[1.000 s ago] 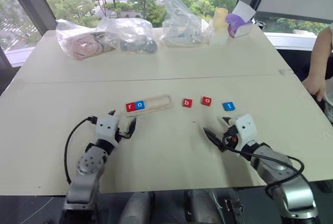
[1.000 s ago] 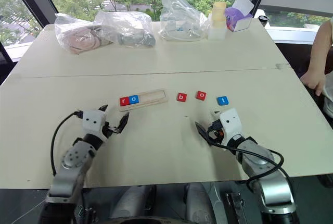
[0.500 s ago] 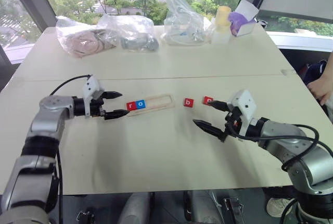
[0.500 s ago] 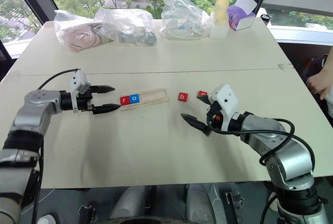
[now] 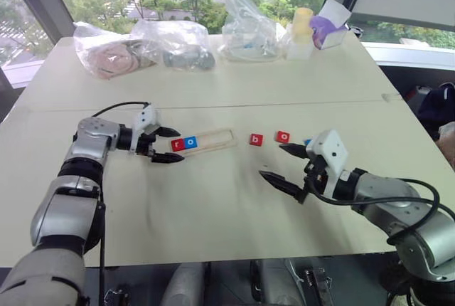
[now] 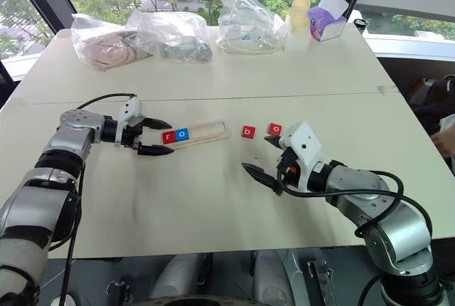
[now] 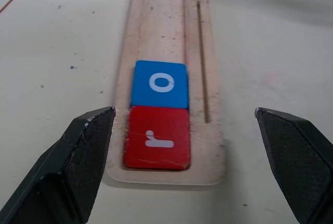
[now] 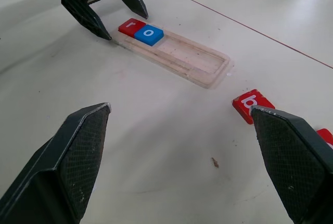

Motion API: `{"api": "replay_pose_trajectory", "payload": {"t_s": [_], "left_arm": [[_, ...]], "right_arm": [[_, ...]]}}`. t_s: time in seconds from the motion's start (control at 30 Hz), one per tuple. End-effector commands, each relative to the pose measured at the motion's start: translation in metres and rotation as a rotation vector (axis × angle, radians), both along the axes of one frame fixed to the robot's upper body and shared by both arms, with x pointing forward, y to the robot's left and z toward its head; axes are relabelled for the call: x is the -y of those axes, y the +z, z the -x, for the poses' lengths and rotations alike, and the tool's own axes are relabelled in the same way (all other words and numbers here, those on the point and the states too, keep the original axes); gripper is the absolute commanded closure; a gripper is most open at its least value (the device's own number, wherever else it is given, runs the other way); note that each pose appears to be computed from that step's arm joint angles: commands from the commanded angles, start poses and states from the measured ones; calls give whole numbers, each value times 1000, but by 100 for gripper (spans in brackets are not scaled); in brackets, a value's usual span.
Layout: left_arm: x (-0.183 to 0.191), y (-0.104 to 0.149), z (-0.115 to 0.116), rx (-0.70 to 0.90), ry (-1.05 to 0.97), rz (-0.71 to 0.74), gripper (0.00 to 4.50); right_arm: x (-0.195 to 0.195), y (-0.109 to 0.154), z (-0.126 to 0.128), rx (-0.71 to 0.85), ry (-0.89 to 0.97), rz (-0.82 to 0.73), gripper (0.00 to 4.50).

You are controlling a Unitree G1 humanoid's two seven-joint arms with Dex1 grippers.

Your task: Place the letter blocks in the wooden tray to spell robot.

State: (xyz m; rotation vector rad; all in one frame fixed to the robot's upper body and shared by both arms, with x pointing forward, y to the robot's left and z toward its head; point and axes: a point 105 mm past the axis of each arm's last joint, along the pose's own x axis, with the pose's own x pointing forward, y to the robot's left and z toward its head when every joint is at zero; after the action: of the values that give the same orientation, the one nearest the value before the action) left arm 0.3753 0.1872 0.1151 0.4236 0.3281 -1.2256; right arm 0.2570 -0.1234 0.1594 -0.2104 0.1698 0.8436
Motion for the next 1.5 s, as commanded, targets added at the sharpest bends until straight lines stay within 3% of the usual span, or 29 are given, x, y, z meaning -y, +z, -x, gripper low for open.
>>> {"api": "replay_pose_trajectory", "payload": {"t_s": [0.03,0.7,0.8,0.83,0.87,1.1,1.5], "left_arm": [[-3,9,-5,57,7,-23,0],[-8,-36,4,27,56,-80,0],[-6,-39,5,26,56,-74,83],[-5,-40,5,25,56,-72,131],[-5,-40,5,27,56,-69,141],[13,-43,11,32,-25,-36,141],[71,-47,53,61,-317,-44,141]], "right_arm": [[-5,9,6,39,19,-7,7],[-1,12,7,41,4,21,7],[-1,13,6,41,2,24,0],[0,13,6,41,1,25,0],[0,14,6,41,1,26,0],[2,15,4,43,-2,34,0],[2,16,-2,57,-11,40,0]]}}
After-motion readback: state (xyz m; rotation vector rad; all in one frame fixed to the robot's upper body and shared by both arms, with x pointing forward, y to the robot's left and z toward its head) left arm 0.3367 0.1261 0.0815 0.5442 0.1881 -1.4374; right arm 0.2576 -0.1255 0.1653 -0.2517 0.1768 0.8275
